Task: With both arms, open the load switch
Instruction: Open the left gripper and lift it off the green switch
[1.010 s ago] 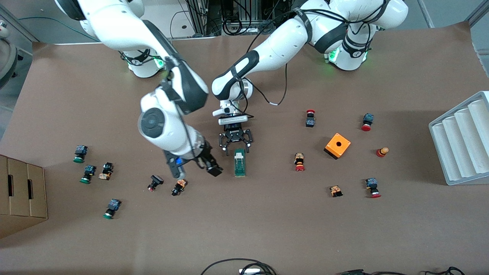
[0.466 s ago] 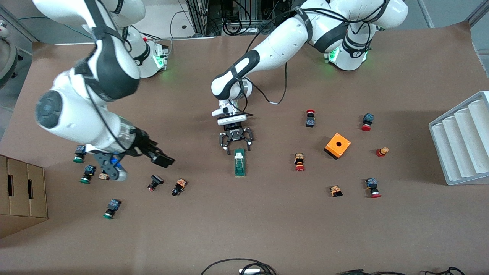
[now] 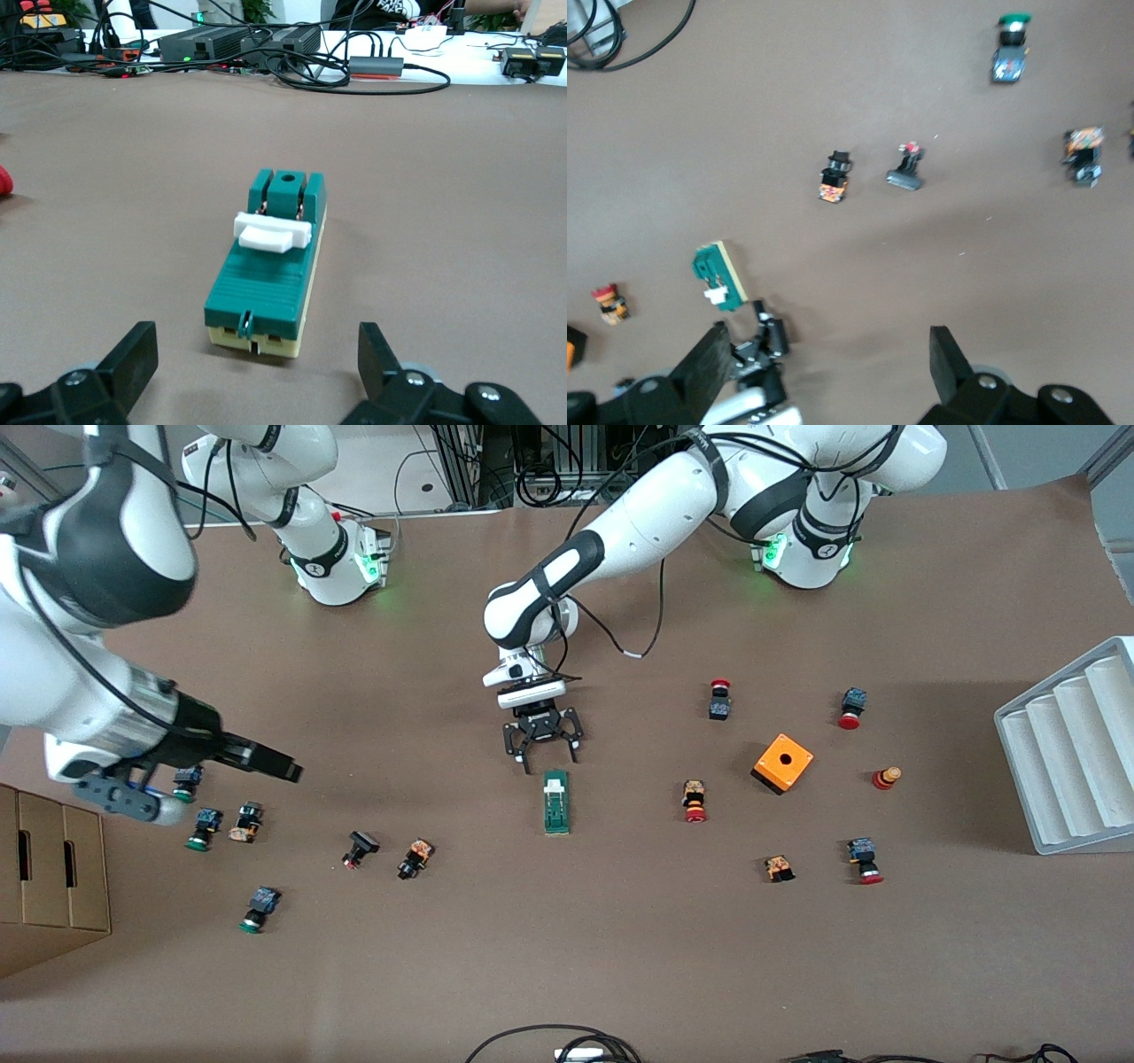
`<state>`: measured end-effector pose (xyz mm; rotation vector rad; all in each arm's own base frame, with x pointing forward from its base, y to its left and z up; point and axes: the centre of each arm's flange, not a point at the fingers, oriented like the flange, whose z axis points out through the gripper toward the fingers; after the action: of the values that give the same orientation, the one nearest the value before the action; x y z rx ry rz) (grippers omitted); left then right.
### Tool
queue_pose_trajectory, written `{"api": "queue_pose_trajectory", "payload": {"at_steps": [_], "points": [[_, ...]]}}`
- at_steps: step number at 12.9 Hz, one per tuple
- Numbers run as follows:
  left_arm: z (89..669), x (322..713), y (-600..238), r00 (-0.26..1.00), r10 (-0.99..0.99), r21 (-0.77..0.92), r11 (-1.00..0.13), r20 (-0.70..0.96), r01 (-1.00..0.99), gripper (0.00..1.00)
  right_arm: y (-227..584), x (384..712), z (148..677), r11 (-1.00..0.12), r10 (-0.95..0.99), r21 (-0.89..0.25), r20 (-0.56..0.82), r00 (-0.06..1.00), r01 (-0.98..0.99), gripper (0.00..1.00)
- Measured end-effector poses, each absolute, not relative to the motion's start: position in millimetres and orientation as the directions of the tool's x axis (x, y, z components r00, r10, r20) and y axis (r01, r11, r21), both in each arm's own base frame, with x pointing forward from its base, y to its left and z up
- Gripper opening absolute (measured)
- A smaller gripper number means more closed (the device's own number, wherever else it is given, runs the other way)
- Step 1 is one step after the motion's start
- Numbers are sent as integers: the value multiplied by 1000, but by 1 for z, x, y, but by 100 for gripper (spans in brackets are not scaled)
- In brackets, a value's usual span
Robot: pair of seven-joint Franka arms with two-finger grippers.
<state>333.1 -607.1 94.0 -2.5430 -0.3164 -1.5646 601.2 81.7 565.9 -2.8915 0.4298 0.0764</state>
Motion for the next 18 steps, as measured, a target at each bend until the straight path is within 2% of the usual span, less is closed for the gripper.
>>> {"api": "queue_pose_trajectory", "payload": {"at_steps": [4, 9, 12, 18], "points": [[150, 333, -614, 471, 121, -9, -964, 874, 264, 100, 2, 582, 590, -979, -108, -176, -5, 994, -107, 100], [223, 352, -615, 498, 130, -8, -964, 858, 265, 100, -22, 549, 591, -991, -26, -130, 13, 1000, -25, 100], [242, 359, -613, 521, 106, -30, -969, 847, 247, 100, -20, 549, 582, -992, -15, -124, 4, 1000, -14, 100], [301, 389, -596, 627, -54, -199, -966, 777, 163, 100, -10, 554, 585, -996, 13, -92, 42, 999, 16, 100]]}}
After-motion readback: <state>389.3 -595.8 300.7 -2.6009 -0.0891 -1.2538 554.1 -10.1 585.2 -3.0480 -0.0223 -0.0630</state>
